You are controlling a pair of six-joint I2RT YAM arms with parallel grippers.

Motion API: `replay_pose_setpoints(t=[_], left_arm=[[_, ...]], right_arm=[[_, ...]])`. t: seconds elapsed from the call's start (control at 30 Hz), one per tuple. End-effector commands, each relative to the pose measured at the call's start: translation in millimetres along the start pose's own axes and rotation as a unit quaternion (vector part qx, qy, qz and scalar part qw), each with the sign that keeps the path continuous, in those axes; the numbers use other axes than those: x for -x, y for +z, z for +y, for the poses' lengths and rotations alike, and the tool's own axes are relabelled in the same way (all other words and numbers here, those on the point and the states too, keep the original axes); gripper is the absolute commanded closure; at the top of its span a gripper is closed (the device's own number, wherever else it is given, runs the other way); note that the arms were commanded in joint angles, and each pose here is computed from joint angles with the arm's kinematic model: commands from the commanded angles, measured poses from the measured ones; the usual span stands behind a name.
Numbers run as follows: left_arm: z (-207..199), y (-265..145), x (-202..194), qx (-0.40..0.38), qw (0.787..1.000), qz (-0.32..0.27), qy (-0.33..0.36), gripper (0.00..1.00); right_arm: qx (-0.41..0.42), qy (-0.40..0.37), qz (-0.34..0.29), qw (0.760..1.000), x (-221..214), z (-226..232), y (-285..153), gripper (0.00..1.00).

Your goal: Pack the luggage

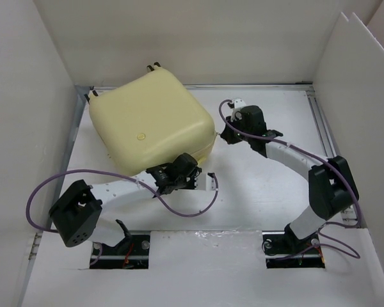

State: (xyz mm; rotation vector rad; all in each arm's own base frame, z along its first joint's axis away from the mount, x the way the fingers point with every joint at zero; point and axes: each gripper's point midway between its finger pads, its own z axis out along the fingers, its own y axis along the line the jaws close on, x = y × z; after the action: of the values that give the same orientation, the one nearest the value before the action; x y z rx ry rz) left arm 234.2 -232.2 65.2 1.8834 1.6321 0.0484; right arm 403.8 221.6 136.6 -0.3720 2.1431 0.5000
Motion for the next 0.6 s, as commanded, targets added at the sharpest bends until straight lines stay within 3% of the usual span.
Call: replay_pose_setpoints(t=[0.0,0.1,0.17,0.37,0.4,0.57], left_arm=[[-112,-32,-59,-0.223,0.969,0.105,0.023,1.0],[-113,-31,-60,-0.224,0.968,0.11,0.029,1.0],[-113,-31,-60,-0.224,0.968,0.11,0.029,1.0],[-105,-26,-57,-0.211,0.971,0.107,0.036,1.0],[-105,-26,-57,-0.211,0.971,0.106,0.04,1.0],[-105,-27,-54,-0.207,0.972,0.103,0.05,1.0]], right_arm=[[-0.313,-0.027,-0.097,0.944,60,-152,-57,1.0],[-0.315,-0.033,-0.08,0.945,48,-153,-59,1.0],[-0.282,-0.032,-0.105,0.953,64,-157,-58,1.0],[-0.171,-0.054,-0.154,0.972,114,-141,-1,1.0],[-0.15,-0.056,-0.185,0.97,142,-133,3,1.0],[-0.052,-0.036,-0.19,0.98,155,-107,54,1.0]])
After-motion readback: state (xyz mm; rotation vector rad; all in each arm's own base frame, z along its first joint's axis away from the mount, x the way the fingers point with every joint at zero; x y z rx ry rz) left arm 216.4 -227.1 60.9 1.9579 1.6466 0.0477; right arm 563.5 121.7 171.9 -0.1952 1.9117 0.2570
